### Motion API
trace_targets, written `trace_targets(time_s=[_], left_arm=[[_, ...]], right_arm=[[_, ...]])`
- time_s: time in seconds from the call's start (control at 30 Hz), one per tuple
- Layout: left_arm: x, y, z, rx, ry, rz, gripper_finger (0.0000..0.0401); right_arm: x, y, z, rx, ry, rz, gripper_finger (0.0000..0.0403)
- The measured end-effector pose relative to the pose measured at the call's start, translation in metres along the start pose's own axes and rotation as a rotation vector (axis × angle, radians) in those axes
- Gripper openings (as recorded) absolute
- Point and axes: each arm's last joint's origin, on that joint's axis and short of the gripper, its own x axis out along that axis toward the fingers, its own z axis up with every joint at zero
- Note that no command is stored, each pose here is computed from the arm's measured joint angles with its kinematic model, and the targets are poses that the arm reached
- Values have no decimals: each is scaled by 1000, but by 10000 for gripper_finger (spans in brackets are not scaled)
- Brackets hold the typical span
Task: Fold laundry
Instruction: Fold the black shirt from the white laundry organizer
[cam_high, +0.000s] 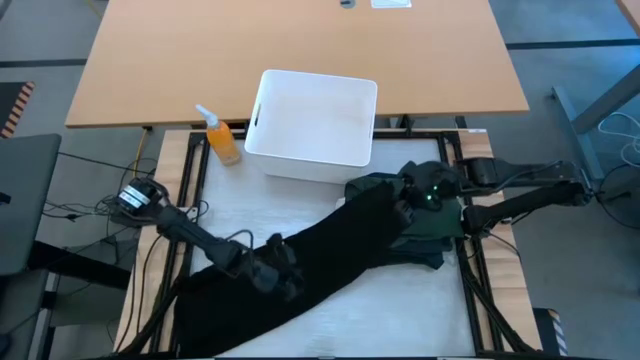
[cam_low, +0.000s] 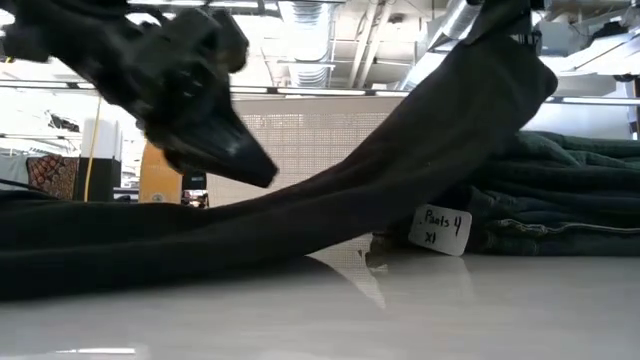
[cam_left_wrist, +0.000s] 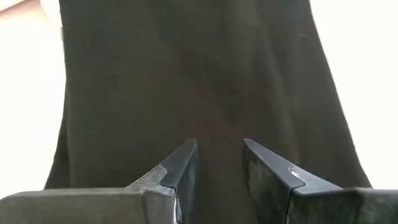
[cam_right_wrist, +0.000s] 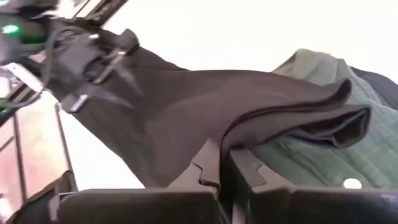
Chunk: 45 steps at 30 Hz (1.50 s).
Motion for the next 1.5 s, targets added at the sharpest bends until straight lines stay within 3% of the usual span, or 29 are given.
trace_targets(time_s=[0.2,0.4,0.53,0.77,1.0,1.1,1.2,1.37,1.5], left_arm=[[37,21,8,13,-1,-19,114],[105,27,10,113,31,-1,114],[130,25,24,139,28,-3,114],[141,23,53,186,16,29,114],[143,28,61,203,109,65,114],[126,29,65,244,210,85,114],[90,25,78,298,322,100,114],[7,18,89,374,559,142,114],[-71,17,99,340,571,272,114]], right_arm=[[-4,2,1,1,13,23,29],[-3,0,0,4,35,4,29],[-13,2,8,-4,20,47,28],[-46,14,35,-68,-83,124,29],[-39,36,42,-109,-89,219,29],[-20,55,42,-147,-78,268,29],[4,75,43,-183,-83,315,29],[47,102,49,-228,-86,367,29],[88,126,58,-278,-119,391,29]])
